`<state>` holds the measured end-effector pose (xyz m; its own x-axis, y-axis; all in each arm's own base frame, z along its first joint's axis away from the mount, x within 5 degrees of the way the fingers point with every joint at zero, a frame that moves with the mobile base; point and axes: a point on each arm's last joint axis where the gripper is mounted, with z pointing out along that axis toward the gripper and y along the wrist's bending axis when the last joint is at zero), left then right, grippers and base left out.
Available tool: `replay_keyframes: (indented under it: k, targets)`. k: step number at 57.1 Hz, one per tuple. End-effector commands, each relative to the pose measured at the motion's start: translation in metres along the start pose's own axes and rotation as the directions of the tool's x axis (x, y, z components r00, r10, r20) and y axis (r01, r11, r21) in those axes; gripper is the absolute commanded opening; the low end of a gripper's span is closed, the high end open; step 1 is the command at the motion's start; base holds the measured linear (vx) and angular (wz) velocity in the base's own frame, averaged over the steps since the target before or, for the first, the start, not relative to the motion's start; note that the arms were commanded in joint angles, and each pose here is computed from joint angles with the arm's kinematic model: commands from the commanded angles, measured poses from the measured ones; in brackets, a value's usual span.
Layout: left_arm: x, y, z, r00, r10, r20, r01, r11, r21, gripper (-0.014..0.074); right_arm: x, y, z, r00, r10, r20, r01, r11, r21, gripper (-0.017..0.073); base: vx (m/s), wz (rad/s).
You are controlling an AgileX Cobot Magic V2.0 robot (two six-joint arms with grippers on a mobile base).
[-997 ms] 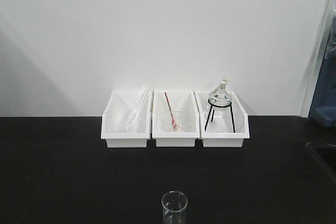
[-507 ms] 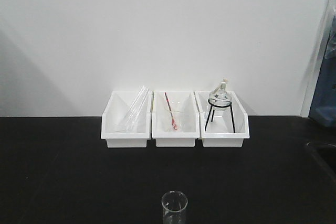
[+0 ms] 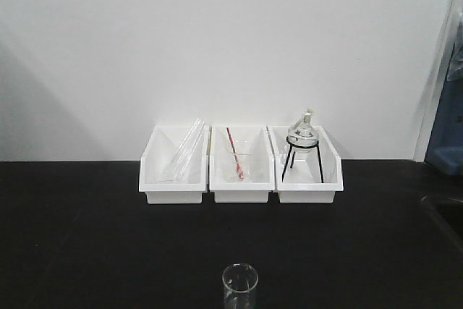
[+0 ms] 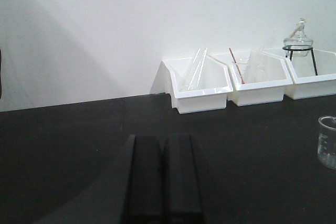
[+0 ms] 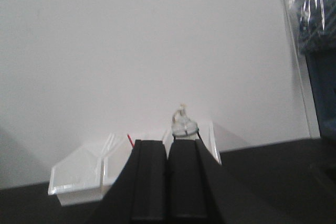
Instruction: Pick beaker and place in left cabinet
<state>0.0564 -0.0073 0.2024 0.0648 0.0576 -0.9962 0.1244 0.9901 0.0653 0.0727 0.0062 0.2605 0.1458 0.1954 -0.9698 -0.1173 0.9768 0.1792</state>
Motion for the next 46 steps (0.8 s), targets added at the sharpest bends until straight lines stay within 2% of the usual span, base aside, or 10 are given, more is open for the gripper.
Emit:
replay_keyframes:
  k: [1,10,18,30,37,38,42,46]
  targets:
    - [-0.003,0.000,-0.001,0.996,-0.011,0.086,0.011,1.000,-0.006,0.0001,-0.008,0.002,0.013,1.000,-0.009,0.006,0.009,1.000,0.001,0.0008,0.00,0.00]
    - [-0.003,0.000,-0.001,0.996,-0.011,0.086,0.011,1.000,-0.006,0.0001,0.004,-0.001,0.030,0.995,-0.011,-0.096,0.013,1.000,0.021,0.0042,0.00,0.00]
    - [-0.003,0.000,-0.001,0.996,-0.011,0.086,0.011,1.000,-0.006,0.0001,0.014,-0.003,0.044,0.989,-0.013,-0.146,0.018,0.999,0.036,0.0122,0.00,0.00]
    - [-0.003,0.000,-0.001,0.996,-0.011,0.086,0.011,1.000,-0.006,0.0001,0.022,-0.005,0.062,0.989,-0.017,-0.145,0.024,0.998,0.050,0.0333,0.00,0.00]
    - [-0.003,0.000,-0.001,0.996,-0.011,0.086,0.011,1.000,-0.006,0.0001,0.029,-0.007,0.072,0.989,-0.023,-0.148,0.032,0.998,0.057,0.0491,0.00,0.00]
    - [-0.003,0.000,-0.001,0.996,-0.011,0.086,0.011,1.000,-0.006,0.0001,0.040,-0.009,0.082,0.982,-0.034,-0.185,0.046,0.997,0.060,0.0586,0.00,0.00]
    - [-0.003,0.000,-0.001,0.996,-0.011,0.086,0.011,1.000,-0.006,0.0001,0.050,-0.008,0.089,0.973,-0.074,-0.217,0.082,0.996,0.029,0.0614,0.00,0.00]
    - [-0.003,0.000,-0.001,0.996,-0.011,0.086,0.011,1.000,-0.006,0.0001,0.059,-0.003,0.095,0.960,-0.150,-0.234,0.143,0.989,-0.050,0.0620,0.00,0.00]
